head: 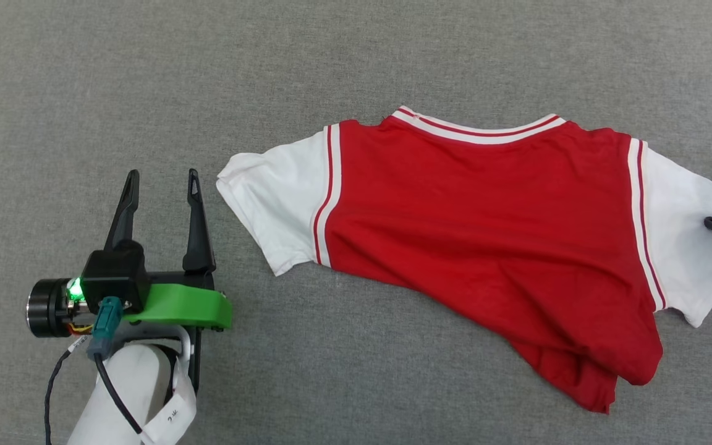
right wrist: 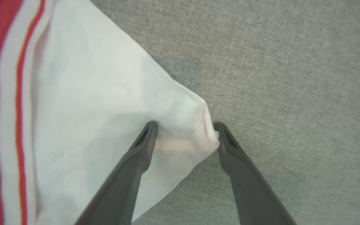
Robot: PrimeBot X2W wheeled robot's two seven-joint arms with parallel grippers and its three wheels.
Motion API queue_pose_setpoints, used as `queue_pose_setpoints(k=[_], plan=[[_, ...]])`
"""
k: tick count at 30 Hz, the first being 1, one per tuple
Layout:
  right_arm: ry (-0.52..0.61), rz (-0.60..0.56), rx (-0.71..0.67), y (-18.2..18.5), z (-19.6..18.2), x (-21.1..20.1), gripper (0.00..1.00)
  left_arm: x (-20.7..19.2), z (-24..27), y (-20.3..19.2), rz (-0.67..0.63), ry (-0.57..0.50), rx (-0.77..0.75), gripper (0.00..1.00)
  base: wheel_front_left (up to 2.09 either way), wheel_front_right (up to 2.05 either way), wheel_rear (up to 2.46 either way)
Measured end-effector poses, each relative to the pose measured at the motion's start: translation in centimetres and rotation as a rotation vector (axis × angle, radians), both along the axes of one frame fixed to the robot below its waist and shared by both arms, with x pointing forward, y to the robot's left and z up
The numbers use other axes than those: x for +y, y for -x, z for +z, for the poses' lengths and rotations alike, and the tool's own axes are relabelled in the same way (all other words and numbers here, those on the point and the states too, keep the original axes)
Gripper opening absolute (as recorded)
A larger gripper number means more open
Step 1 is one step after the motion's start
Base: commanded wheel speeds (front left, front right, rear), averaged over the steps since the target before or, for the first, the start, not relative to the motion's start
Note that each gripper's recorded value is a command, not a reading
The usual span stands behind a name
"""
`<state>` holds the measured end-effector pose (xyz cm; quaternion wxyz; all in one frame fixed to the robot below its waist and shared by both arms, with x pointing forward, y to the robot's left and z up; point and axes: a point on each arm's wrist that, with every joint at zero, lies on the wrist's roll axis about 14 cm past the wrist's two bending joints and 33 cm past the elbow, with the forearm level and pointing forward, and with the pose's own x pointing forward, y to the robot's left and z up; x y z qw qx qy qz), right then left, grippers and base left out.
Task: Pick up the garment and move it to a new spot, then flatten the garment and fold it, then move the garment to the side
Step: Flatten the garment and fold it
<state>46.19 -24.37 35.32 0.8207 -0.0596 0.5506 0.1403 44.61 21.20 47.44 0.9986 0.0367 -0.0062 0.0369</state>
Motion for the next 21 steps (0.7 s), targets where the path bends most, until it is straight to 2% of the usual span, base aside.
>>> queue_pose_setpoints(k=[1, 7, 12, 15, 21], plan=[[-0.008, -0.001, -0.016, 0.0, 0.1, 0.1, 0.00, 0.0, 0.0, 0.0, -0.004, 0.003, 0.000, 1.00, 0.00, 0.00, 0.00], [-0.071, -0.012, -0.190, -1.8, 3.0, 0.8, 0.00, 0.2, 0.8, -0.5, -0.036, -0.008, -0.018, 1.00, 0.00, 0.00, 0.00], [-0.061, -0.010, -0.342, -3.2, 7.0, -0.5, 0.00, 0.1, 3.3, -2.1, -0.116, -0.040, -0.076, 1.00, 0.00, 0.00, 0.00], [-0.042, 0.000, -0.417, -3.0, 9.6, -1.5, 0.00, 0.1, 5.8, -4.4, -0.201, -0.103, -0.086, 1.00, 0.00, 0.00, 0.00], [-0.033, 0.000, -0.445, -2.1, 10.3, -2.3, 0.00, -1.6, 6.1, -7.7, -0.315, -0.117, 0.077, 1.00, 0.00, 0.00, 0.00]])
